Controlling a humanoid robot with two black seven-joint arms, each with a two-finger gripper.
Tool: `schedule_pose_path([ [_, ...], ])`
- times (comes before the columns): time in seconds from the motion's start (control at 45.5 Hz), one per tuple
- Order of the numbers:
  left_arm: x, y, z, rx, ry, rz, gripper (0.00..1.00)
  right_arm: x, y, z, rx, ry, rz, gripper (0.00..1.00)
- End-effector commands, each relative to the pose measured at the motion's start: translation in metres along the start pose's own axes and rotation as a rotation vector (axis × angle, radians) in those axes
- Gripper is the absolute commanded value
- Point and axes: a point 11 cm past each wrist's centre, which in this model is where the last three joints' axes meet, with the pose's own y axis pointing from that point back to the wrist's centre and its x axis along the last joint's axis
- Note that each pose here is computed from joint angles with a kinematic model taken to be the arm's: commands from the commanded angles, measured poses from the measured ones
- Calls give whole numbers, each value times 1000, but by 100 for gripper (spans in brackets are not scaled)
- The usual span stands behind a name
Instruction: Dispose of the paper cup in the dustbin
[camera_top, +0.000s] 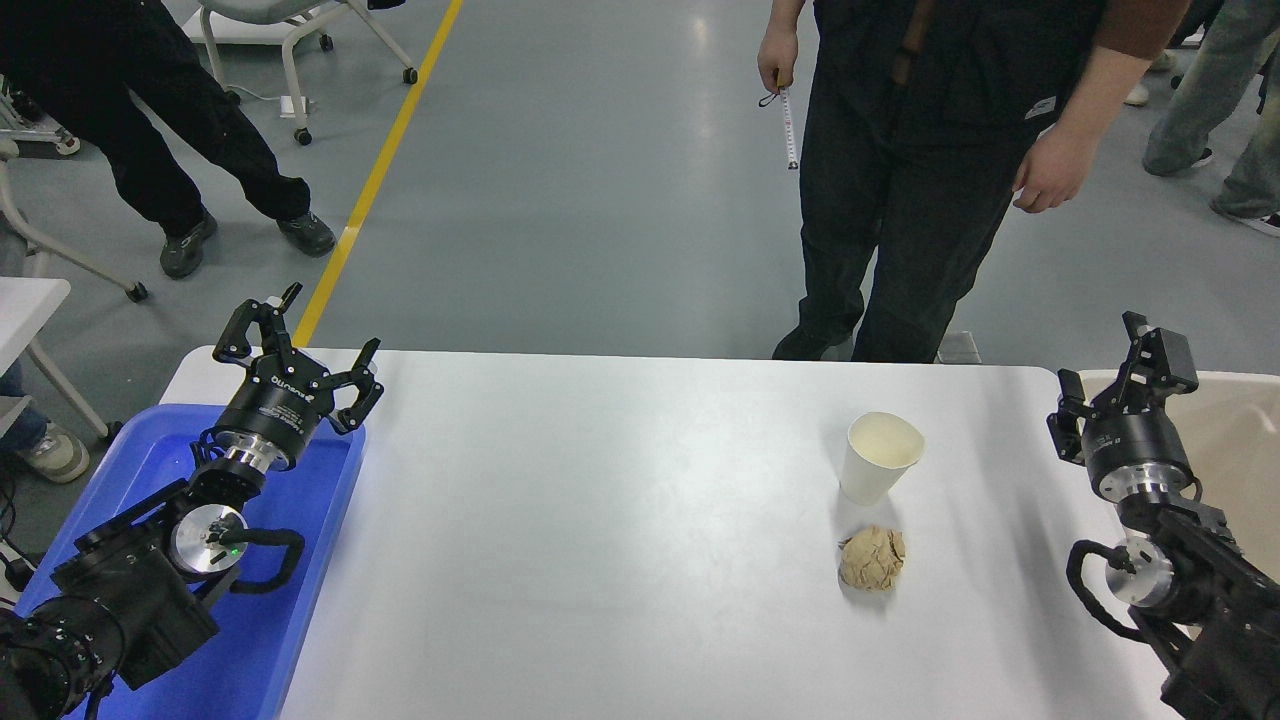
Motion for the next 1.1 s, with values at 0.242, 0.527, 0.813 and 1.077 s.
schedule_pose_path([
  [0.242, 0, 0, 0, 0, 1, 0, 100, 2, -8, -13, 31, 2, 3, 99],
  [0.527, 0, 0, 0, 1, 0, -1, 100, 3, -7, -12, 27, 8, -1, 99],
  [0.813, 0, 0, 0, 0, 1, 0, 100, 9, -8, -17, 32, 28, 1, 99],
  [1.077, 0, 0, 0, 0, 0, -1, 100, 9, -18, -34, 23, 190, -100, 99],
])
